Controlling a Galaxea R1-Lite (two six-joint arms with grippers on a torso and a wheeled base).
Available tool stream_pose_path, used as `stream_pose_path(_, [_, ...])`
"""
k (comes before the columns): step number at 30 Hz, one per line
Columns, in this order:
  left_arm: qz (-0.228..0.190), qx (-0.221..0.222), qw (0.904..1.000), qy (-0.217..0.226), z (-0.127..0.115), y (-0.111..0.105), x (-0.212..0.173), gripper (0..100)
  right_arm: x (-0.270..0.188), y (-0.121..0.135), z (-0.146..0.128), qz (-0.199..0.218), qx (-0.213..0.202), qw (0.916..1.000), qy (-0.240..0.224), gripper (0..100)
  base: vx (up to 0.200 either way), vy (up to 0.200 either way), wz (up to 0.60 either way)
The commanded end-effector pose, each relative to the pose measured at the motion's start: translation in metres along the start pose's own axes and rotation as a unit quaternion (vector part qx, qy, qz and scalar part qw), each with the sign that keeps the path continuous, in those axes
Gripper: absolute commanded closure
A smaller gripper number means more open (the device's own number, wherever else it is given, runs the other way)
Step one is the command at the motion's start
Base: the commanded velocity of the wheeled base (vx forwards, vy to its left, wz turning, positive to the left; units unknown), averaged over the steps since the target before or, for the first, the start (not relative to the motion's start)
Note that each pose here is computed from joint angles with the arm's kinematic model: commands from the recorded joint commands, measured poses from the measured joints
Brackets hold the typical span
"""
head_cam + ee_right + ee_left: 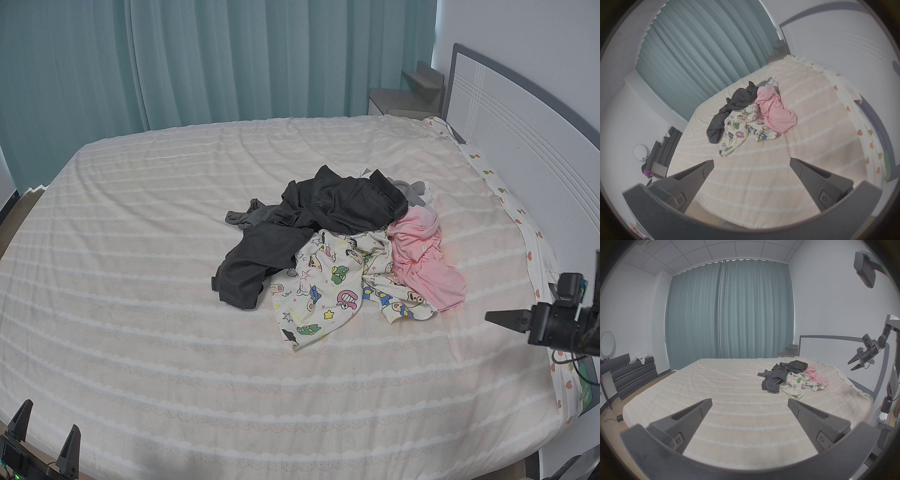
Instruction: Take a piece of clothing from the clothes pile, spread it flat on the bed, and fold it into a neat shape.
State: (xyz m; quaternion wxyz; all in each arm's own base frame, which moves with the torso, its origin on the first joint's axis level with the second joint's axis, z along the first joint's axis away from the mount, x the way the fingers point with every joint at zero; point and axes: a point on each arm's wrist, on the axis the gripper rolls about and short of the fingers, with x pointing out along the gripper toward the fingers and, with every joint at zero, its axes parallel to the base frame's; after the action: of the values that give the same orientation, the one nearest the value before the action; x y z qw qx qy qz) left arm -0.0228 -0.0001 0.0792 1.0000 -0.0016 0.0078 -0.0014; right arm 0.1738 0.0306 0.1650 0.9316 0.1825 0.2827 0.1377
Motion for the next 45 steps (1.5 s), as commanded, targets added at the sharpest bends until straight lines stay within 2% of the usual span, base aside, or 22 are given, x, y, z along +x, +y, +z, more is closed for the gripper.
stream_pose_path(1, [0.0,-0.001,1.0,0.001,-0.004,0.0,0.0,0,0.184,-0.029,-0.002,-0.047,0.132,0.9867,0.082,0,0.0,0.0,0.0])
stream_pose_path(3, [0.0,-0.001,1.0,0.001,-0.003,0.0,0.0,0,0.207,-0.028,0.0,-0.072,0.147,0.9845,0.064,0,0.0,0.0,0.0])
stream_pose_path(6, [0.0,-0.003,1.0,0.001,-0.003,0.0,0.0,0,0.221,-0.021,0.002,-0.072,0.164,0.9824,0.053,0,0.0,0.0,0.0])
stream_pose_path(12, [0.0,-0.004,1.0,0.001,-0.003,0.0,0.0,0,0.241,-0.022,0.011,-0.072,0.164,0.9831,0.036,0,0.0,0.0,0.0])
stream_pose_path(21, [0.001,-0.005,1.0,0.001,-0.003,0.0,0.0,0,0.28,-0.021,0.018,-0.097,0.156,0.9829,-0.003,0,0.0,0.0,0.0])
stream_pose_path(30, [0.001,-0.005,1.0,0.001,-0.004,0.0,0.0,0,0.281,-0.007,0.01,-0.104,0.145,0.9839,0.006,0,0.0,0.0,0.0])
stream_pose_path(37, [0.001,-0.005,1.0,0.001,-0.003,0.0,0.0,0,0.274,-0.009,0.013,-0.11,0.146,0.9832,0.002,0,0.0,0.0,0.0])
stream_pose_path(39, [0.001,-0.006,1.0,0.001,-0.003,0.0,0.0,0,0.264,-0.009,0.011,-0.124,0.139,0.9824,0.001,0,0.0,0.0,0.0])
stream_pose_path(45, [0.001,-0.007,1.0,0.001,-0.004,0.0,0.0,0,0.249,0.009,-0.003,-0.113,0.109,0.9872,0.022,0,0.0,0.0,0.0])
